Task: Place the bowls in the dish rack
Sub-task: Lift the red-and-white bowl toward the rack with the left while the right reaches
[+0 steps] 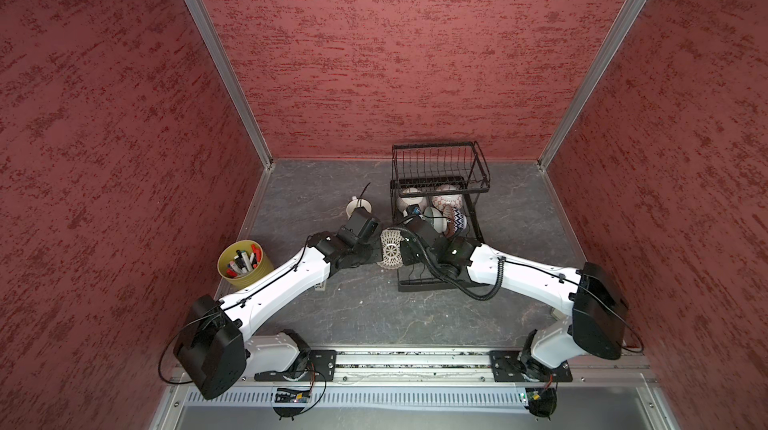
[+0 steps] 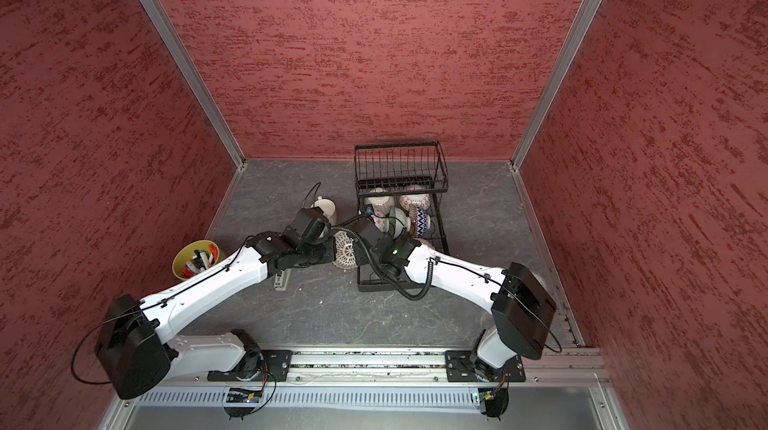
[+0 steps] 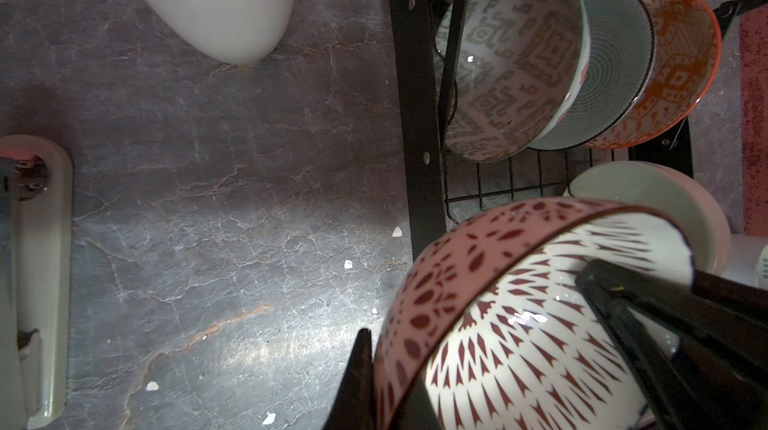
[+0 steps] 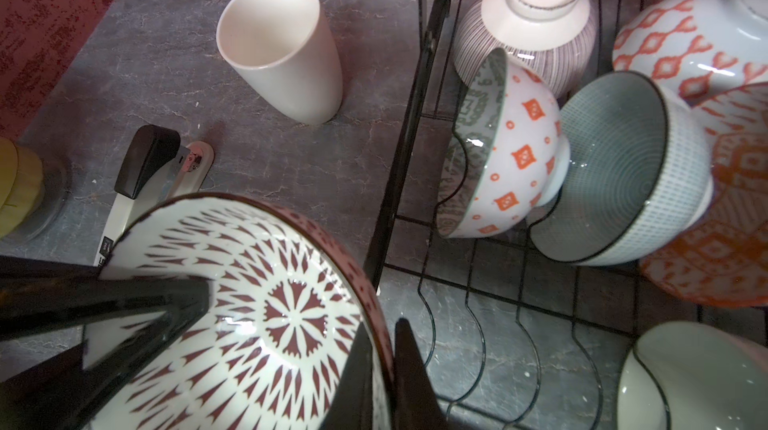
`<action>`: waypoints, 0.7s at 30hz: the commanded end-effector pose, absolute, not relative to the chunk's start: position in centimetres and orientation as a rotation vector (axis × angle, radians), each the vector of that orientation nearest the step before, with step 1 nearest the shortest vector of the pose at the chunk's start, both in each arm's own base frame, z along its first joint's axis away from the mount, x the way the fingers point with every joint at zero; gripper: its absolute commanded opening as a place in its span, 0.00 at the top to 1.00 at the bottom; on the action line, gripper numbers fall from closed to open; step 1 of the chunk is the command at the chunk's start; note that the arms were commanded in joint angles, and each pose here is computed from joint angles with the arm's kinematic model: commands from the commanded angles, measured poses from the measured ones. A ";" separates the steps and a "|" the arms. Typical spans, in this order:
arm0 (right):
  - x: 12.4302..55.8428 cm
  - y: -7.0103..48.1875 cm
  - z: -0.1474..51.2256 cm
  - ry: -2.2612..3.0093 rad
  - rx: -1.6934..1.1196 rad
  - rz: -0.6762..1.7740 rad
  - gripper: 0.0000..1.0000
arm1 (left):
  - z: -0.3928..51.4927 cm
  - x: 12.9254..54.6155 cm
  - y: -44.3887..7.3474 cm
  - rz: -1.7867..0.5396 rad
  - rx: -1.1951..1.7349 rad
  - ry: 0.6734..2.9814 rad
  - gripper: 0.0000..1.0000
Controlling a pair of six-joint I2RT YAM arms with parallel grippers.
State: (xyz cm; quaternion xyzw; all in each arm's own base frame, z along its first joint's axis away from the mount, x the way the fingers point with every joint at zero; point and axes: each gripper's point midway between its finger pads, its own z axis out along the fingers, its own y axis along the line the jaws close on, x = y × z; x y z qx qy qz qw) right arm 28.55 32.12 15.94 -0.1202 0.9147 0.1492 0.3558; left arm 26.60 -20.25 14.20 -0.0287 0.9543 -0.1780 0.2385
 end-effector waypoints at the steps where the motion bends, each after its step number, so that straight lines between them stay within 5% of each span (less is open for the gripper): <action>1: 29.7 32.5 17.2 2.322 -0.257 0.364 1.00 | 16.2 27.7 -22.0 -0.607 -0.099 2.531 0.90; 3: 29.8 32.3 17.3 2.321 -0.254 0.350 1.00 | 16.2 27.7 -22.0 -0.607 -0.099 2.532 0.77; 7: 29.8 31.6 17.8 2.316 -0.256 0.306 1.00 | 15.8 27.6 -21.8 -0.607 -0.105 2.536 0.26; 10: 29.8 30.2 18.2 2.320 -0.261 0.216 1.00 | 15.8 27.4 -21.6 -0.600 -0.109 2.537 0.02; 21: 29.5 22.1 19.8 2.272 -0.183 -0.241 1.00 | 16.4 27.4 -18.5 -0.581 -0.198 2.484 0.00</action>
